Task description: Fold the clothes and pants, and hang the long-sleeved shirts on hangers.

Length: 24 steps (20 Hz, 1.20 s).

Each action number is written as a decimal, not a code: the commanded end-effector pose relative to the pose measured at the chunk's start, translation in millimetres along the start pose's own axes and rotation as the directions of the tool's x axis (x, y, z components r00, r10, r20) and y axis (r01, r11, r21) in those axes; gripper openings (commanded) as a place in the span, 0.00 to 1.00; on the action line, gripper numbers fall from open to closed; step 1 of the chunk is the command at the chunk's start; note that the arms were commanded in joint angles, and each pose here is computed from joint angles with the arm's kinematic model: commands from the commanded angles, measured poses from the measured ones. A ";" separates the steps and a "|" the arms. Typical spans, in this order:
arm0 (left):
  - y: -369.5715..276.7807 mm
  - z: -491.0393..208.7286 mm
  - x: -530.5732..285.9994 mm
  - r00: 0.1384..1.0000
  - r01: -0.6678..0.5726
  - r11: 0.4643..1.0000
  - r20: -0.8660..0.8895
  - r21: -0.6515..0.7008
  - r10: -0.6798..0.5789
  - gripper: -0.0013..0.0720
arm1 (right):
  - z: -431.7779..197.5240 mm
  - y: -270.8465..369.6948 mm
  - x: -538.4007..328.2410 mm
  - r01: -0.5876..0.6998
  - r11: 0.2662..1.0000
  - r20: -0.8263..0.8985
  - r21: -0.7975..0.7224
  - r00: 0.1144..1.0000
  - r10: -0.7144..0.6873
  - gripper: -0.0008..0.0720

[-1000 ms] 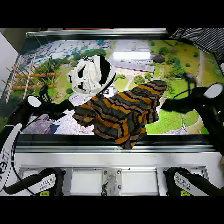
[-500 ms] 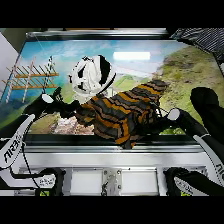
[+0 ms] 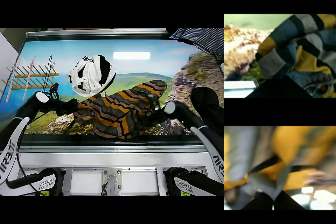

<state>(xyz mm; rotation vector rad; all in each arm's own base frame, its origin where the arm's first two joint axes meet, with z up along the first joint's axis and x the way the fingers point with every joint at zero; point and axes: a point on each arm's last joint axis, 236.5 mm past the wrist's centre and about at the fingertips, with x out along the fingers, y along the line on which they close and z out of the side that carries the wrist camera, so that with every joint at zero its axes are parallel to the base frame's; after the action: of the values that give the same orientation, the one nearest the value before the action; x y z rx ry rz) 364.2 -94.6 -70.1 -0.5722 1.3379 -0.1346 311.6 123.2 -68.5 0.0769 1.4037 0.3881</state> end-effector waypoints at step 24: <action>-55.0 -109.7 4.0 0.998 0.042 0.973 -0.047 0.228 -0.032 0.03 | 23.8 92.0 -38.2 0.168 0.941 0.104 -0.295 0.984 -0.143 0.65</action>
<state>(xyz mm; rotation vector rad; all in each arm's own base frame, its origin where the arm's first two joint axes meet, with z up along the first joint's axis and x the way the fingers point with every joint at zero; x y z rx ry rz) 272.1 -181.2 -66.6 -0.3885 1.3474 -0.3355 344.2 152.4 26.7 -0.1554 1.2081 0.4090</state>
